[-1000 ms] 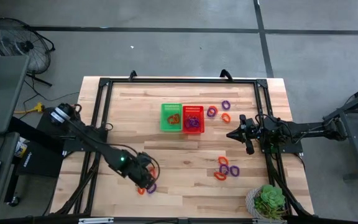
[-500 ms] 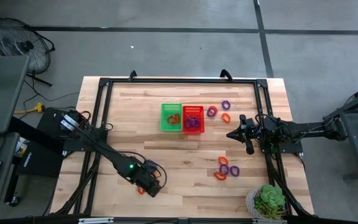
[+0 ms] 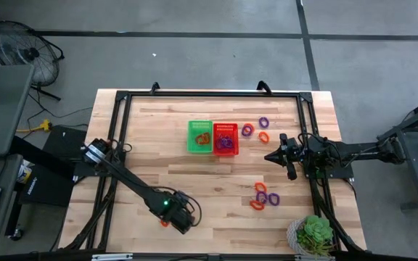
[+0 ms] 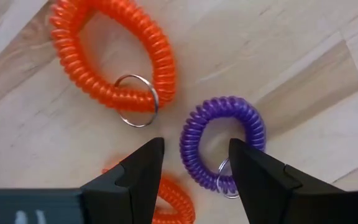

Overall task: Sort spring keychains
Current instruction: Put the purple spring keychain into the orange bin

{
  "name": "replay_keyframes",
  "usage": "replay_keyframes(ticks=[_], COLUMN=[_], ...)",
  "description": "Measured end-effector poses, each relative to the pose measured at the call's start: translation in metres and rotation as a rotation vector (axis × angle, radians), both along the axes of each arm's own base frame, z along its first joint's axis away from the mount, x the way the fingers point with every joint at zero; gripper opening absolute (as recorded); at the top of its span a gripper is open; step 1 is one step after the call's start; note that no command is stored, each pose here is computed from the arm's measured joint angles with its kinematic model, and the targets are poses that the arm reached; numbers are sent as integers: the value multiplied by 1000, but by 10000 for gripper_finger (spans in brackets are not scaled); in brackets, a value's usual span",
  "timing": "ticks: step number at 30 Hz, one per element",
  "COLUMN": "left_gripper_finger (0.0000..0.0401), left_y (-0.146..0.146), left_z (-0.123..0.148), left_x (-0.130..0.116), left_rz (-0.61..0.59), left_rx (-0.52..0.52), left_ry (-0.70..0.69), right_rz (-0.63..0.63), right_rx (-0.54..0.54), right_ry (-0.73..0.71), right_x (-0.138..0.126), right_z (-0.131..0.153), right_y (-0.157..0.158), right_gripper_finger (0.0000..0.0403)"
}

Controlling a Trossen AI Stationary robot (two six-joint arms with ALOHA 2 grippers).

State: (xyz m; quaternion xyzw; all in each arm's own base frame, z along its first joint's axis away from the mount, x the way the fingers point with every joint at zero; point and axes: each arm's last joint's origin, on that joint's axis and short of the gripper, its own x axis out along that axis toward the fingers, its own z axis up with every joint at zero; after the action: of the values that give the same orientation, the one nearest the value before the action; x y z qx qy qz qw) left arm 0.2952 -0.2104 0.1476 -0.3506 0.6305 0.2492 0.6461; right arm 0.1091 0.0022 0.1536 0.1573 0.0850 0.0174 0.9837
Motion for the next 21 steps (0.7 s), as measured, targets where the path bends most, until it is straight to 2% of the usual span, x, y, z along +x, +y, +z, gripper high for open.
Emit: replay_keyframes(ticks=[11, 21], left_gripper_finger=[181, 95], left_y=[-3, -3], left_z=[-14, -15], left_x=[4, 4], left_rz=[-13, -26], left_rx=[67, 76], left_ry=[87, 95], right_rz=[1, 1], right_rx=[0, 0], right_ry=[0, 0], right_x=[0, 0], right_z=[0, 0], right_y=[0, 0], right_gripper_finger=[12, 12])
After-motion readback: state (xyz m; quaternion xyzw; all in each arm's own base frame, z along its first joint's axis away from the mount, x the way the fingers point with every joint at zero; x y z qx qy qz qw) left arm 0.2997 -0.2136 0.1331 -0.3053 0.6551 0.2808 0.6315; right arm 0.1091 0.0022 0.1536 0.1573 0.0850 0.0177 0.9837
